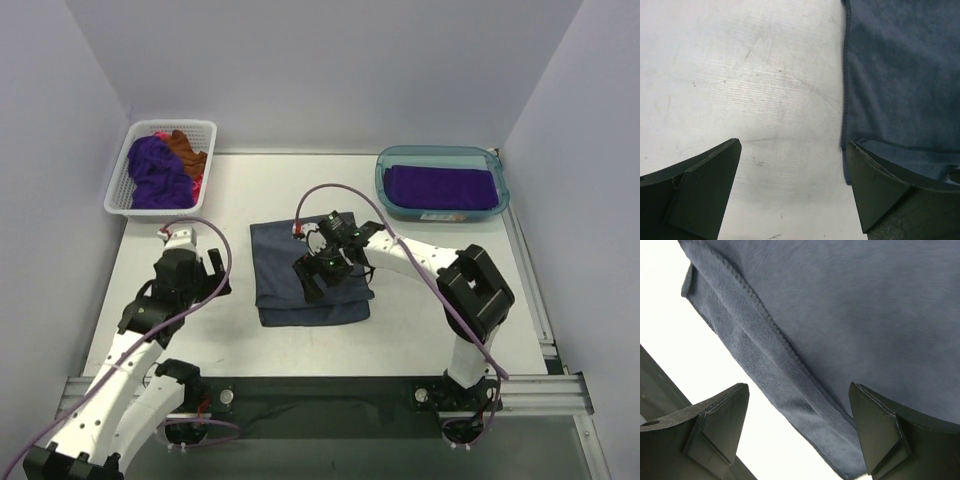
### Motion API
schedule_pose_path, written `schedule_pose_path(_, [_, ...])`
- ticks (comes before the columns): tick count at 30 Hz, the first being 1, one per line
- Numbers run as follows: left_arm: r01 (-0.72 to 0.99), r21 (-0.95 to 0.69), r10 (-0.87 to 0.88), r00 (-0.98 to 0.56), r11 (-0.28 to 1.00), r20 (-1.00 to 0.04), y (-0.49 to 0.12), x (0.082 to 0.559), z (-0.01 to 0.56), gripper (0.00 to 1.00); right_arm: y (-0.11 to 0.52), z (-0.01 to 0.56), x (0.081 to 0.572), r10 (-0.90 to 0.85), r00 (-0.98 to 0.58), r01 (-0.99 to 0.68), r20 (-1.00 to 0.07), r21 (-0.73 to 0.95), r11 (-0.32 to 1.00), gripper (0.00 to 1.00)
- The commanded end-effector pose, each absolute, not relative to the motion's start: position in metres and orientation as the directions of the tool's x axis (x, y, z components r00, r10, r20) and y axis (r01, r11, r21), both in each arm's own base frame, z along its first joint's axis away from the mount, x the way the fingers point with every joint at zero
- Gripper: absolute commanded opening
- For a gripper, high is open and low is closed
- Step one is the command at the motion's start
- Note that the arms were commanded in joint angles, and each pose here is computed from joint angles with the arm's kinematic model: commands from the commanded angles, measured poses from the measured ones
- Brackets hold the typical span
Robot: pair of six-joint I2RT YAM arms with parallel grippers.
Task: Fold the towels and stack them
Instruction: Fold the towel
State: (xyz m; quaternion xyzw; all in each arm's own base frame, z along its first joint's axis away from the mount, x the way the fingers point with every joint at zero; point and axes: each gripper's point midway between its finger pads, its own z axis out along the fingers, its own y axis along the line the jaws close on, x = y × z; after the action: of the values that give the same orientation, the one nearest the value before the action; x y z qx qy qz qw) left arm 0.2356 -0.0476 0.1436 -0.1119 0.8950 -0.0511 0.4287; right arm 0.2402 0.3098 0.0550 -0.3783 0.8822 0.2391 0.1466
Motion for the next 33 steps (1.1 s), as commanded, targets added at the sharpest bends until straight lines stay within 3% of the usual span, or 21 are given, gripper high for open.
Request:
schedule_pose_path(1, [-0.139, -0.231, -0.269, -0.556, 0.963, -0.786, -0.05, 0.233, 0.152, 0.97, 0.317, 0.046, 0.226, -0.667, -0.621, -0.784, -0.413, 0.307, 0.539, 0.82])
schedule_pose_path(27, [-0.13, -0.22, -0.255, -0.534, 0.967, -0.806, -0.047, 0.239, 0.157, 0.97, 0.309, 0.046, 0.112, -0.83, -0.468, -0.872, -0.303, 0.31, 0.379, 0.81])
schedule_pose_path(33, [-0.13, -0.219, -0.254, -0.538, 0.967, -0.803, -0.047, 0.239, 0.156, 0.97, 0.305, 0.048, 0.105, -0.836, -0.465, -0.872, -0.292, 0.315, 0.375, 0.79])
